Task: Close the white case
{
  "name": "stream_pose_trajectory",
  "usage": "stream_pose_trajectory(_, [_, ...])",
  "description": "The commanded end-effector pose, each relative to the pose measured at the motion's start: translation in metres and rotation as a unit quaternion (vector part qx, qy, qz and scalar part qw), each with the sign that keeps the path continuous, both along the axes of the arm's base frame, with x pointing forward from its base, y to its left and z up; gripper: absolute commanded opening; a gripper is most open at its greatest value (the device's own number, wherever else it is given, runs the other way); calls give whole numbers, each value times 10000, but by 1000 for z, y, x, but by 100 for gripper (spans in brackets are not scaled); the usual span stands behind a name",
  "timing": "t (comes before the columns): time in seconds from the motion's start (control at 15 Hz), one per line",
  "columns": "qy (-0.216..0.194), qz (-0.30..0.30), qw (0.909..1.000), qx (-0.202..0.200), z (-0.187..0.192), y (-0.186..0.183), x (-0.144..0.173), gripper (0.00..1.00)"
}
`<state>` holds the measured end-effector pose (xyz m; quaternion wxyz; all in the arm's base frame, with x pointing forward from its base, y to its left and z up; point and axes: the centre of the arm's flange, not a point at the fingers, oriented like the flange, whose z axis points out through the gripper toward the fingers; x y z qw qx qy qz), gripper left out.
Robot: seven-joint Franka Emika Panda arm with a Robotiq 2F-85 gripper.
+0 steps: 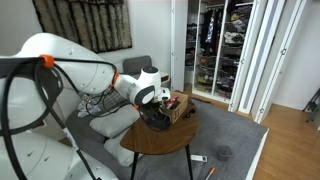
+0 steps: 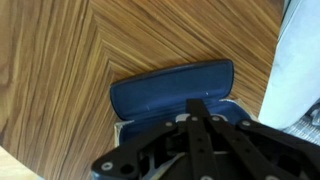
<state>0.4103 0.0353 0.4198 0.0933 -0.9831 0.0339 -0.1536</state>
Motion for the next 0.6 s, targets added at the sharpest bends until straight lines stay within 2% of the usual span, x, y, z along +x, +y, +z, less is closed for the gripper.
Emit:
stream_pose_trajectory(0.0, [-596,203,9979,-134,12,5,10,0])
stream_pose_trajectory(0.27, [-1003,376,9941,-179,13,6,21,0])
stream_pose_trajectory(0.53, [-1097,536,9924,-172,5,9,29,0])
